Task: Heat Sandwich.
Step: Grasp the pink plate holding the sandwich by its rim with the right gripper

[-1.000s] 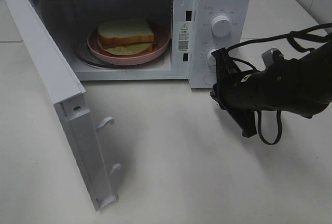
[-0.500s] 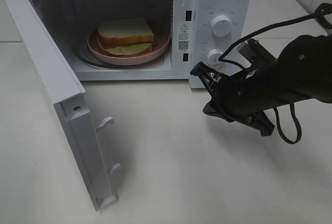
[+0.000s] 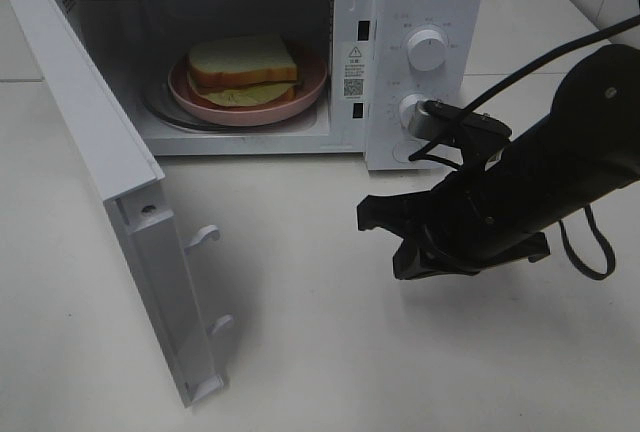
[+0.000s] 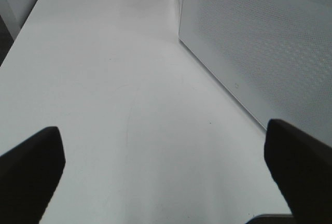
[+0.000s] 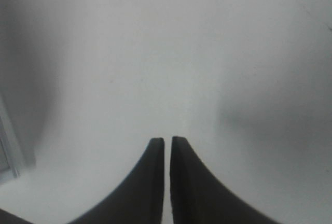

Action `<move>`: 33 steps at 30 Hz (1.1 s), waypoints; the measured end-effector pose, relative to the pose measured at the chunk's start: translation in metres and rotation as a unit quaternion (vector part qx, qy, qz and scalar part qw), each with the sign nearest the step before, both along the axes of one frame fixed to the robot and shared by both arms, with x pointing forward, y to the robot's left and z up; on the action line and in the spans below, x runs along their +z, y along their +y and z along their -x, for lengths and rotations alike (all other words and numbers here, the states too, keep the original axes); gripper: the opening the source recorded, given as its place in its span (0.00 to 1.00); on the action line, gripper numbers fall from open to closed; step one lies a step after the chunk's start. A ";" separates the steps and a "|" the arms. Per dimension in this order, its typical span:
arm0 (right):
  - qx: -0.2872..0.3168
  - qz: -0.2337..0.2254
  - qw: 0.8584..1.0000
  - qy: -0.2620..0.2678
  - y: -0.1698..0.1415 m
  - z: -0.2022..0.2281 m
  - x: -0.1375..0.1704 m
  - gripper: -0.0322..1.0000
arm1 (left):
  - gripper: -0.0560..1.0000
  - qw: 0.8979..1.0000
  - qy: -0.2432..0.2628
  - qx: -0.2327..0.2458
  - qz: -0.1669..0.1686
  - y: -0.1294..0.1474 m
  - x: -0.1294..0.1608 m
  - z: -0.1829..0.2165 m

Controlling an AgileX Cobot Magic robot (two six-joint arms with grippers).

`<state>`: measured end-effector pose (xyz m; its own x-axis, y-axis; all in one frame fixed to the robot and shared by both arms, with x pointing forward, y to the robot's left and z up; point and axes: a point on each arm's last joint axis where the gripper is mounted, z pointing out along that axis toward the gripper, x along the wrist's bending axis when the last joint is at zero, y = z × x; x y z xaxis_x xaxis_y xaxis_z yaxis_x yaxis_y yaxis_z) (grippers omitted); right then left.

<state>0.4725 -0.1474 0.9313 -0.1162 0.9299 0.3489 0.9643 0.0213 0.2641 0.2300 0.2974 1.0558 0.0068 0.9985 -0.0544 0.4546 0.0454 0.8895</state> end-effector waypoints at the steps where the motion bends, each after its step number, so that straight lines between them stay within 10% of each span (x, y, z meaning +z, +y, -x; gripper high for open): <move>1: 0.018 0.007 1.000 -0.001 -0.001 0.002 0.002 0.11 | 0.99 1.000 0.000 0.000 0.000 0.000 0.000 0.000; 22: 0.238 0.110 0.963 0.064 -0.009 0.013 0.056 0.16 | 0.99 1.000 0.000 0.000 0.000 0.000 0.000 0.000; 33: 0.461 0.126 0.878 -0.033 -0.003 0.004 0.075 0.19 | 0.99 1.000 0.000 0.000 0.000 0.000 0.000 0.000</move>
<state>0.4683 -0.1506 1.0060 -0.8721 0.4768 0.1099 0.4893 0.8505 0.1929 0.2300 0.2974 1.0558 0.0068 0.9985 -0.0544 0.4546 0.0454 0.8895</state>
